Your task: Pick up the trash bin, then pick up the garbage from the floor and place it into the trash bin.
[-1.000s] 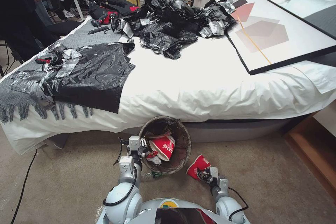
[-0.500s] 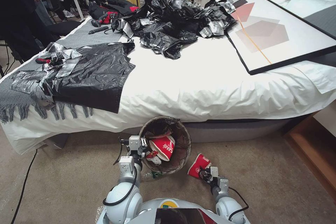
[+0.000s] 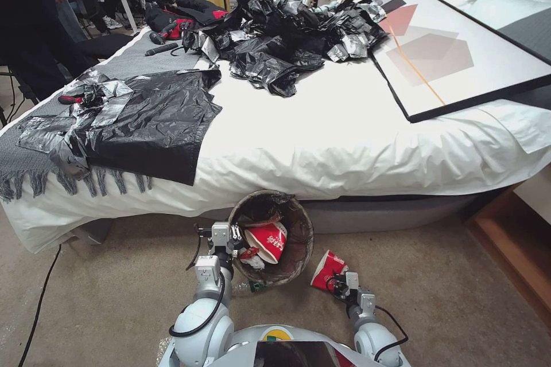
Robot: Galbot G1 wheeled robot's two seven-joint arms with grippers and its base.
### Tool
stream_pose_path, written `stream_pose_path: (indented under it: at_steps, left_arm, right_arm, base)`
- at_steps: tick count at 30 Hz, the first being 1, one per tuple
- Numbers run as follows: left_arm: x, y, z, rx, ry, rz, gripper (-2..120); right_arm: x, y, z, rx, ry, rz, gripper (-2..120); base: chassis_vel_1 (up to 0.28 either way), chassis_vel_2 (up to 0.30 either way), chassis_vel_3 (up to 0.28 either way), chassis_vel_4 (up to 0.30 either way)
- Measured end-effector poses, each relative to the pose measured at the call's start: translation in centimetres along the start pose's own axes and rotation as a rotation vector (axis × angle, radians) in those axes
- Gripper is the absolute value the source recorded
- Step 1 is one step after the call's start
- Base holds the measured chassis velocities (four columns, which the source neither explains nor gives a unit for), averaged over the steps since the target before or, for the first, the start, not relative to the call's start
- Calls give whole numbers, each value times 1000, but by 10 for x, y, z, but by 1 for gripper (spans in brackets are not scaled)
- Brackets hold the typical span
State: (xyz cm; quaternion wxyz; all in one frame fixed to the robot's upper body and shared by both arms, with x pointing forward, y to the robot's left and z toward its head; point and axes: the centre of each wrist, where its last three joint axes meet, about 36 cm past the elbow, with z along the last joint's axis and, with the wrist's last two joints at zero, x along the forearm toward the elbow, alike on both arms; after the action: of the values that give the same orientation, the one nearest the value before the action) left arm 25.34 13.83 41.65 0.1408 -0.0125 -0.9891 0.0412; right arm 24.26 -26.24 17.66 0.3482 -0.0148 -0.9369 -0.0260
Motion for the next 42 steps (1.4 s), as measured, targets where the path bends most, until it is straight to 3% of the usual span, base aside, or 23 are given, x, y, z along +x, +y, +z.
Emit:
stream_pose_path:
  at_steps: [15,20,27,33,42]
  left_arm:
    - [0,-1,0,-2,1,5,3]
    - [0,-1,0,-2,1,5,3]
    - [-1,-1,2,-4,5,5,3]
    - [-1,0,2,-5,8,2,3]
    - [-2,0,2,-4,11,1,3]
  right_arm:
    - [11,0,-3,26,-58,19,15]
    - [28,1,-17,62,-172,63,3]
    - [58,2,-41,117,-327,65,3]
    - [100,-2,-69,184,-528,69,3]
    - [140,4,-106,160,-767,-17,3]
  base:
    - [0,0,0,0]
    - [0,0,0,0]
    - [0,0,0,0]
    - [0,0,0,0]
    - [0,0,0,0]
